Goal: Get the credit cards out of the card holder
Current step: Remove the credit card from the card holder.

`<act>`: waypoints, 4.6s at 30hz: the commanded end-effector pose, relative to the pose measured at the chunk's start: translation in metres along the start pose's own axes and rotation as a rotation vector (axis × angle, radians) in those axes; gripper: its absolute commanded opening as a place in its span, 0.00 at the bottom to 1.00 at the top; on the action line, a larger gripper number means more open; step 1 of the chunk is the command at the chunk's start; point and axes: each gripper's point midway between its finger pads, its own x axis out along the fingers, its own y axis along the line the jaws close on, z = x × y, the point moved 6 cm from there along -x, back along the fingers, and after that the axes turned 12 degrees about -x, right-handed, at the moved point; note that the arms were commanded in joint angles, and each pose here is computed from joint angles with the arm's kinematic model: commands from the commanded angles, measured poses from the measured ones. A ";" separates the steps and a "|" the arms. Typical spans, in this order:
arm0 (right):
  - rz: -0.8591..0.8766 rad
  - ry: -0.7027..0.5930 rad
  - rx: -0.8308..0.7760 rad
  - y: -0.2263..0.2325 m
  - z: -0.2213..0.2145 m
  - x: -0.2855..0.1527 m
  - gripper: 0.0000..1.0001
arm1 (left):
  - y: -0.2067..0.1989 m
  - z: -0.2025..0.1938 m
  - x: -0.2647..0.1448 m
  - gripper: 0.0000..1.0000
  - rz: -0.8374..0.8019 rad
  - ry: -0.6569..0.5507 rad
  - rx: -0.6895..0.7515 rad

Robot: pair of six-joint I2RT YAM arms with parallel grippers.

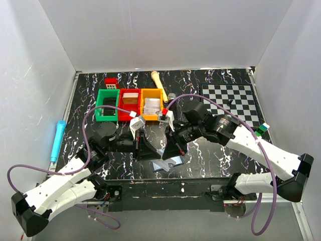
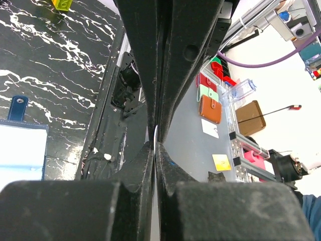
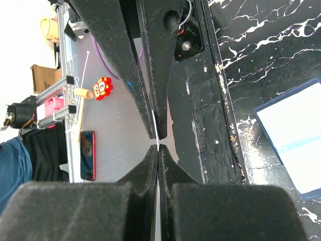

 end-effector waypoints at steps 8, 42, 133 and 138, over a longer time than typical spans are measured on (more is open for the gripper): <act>-0.308 -0.345 -0.006 -0.009 0.023 -0.040 0.61 | 0.022 0.018 -0.015 0.00 0.254 -0.282 -0.028; -0.056 -0.663 0.056 0.006 0.026 -0.051 0.36 | -0.021 0.041 -0.024 0.00 -0.100 -0.575 -0.029; -0.058 -0.364 -0.070 0.012 -0.007 -0.056 0.01 | -0.020 0.043 0.029 0.12 -0.062 0.320 0.151; -0.055 -0.361 -0.070 0.012 -0.008 -0.055 0.01 | -0.019 0.043 0.029 0.12 -0.061 0.317 0.152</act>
